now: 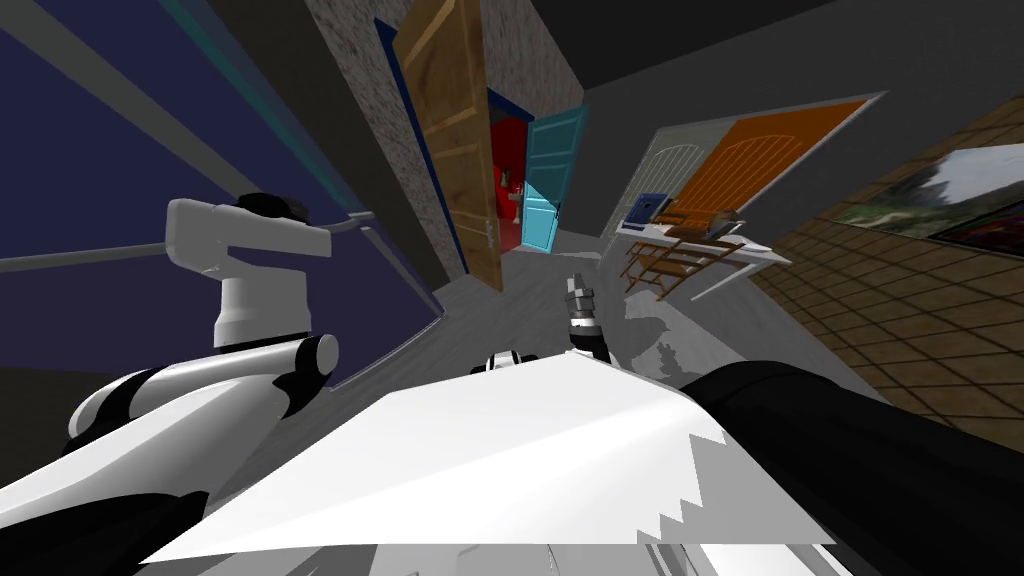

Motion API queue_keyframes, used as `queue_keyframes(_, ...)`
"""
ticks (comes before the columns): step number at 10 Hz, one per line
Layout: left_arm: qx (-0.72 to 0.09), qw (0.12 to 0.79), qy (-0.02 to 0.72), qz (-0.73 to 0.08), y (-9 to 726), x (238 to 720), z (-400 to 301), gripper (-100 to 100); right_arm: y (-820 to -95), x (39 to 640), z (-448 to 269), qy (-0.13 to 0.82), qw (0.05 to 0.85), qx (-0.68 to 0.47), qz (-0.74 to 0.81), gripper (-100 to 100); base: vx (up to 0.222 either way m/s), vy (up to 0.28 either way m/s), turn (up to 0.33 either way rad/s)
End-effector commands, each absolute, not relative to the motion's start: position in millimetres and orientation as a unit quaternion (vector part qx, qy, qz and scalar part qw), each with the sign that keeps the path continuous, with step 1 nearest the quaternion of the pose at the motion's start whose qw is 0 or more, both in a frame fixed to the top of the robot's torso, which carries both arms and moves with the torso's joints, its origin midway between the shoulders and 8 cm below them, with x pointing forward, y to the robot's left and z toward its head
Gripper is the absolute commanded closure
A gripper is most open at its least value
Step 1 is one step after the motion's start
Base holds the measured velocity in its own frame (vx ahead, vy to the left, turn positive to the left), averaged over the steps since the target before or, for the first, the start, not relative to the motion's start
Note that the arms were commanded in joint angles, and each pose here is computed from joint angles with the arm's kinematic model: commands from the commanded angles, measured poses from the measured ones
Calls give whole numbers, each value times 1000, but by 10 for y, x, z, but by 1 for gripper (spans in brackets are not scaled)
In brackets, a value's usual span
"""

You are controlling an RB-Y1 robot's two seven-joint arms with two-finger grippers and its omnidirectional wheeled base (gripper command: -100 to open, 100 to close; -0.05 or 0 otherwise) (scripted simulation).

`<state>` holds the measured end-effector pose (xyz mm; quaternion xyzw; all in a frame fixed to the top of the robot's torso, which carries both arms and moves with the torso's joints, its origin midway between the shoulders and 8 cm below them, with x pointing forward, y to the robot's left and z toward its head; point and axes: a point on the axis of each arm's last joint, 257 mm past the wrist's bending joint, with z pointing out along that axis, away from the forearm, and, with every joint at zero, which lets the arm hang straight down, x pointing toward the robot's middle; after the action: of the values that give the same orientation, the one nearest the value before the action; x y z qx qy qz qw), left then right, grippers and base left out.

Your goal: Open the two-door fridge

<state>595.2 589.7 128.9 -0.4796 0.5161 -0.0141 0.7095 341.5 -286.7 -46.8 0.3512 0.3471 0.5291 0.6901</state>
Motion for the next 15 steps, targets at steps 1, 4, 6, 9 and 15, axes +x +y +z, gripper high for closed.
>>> queue_keyframes(1, -465, 708, 531, -34, 5702, 6064, 1283, 100, -2868, 3415, -469, 347, 690, 351, 529, 0, -270, 86, -39)
queue_keyframes(4, -447, 706, 546, -58, 5453, 6206, 1295, 100, -2868, 3415, -469, 347, 690, 351, 529, 0, -289, 106, -36)
queue_keyframes(6, -438, 705, 553, -71, 5326, 6273, 1302, 100, -2868, 3415, -470, 347, 690, 351, 529, 0, -274, 98, -33)
queue_keyframes(9, -419, 703, 567, -95, 5066, 6396, 1317, 100, -2868, 3415, -469, 347, 690, 351, 529, 0, -288, 99, -30)
queue_keyframes(15, -392, 697, 587, -127, 4691, 6543, 1286, 100, -2868, 3414, -471, 347, 690, 351, 529, 0, -240, 98, -30)
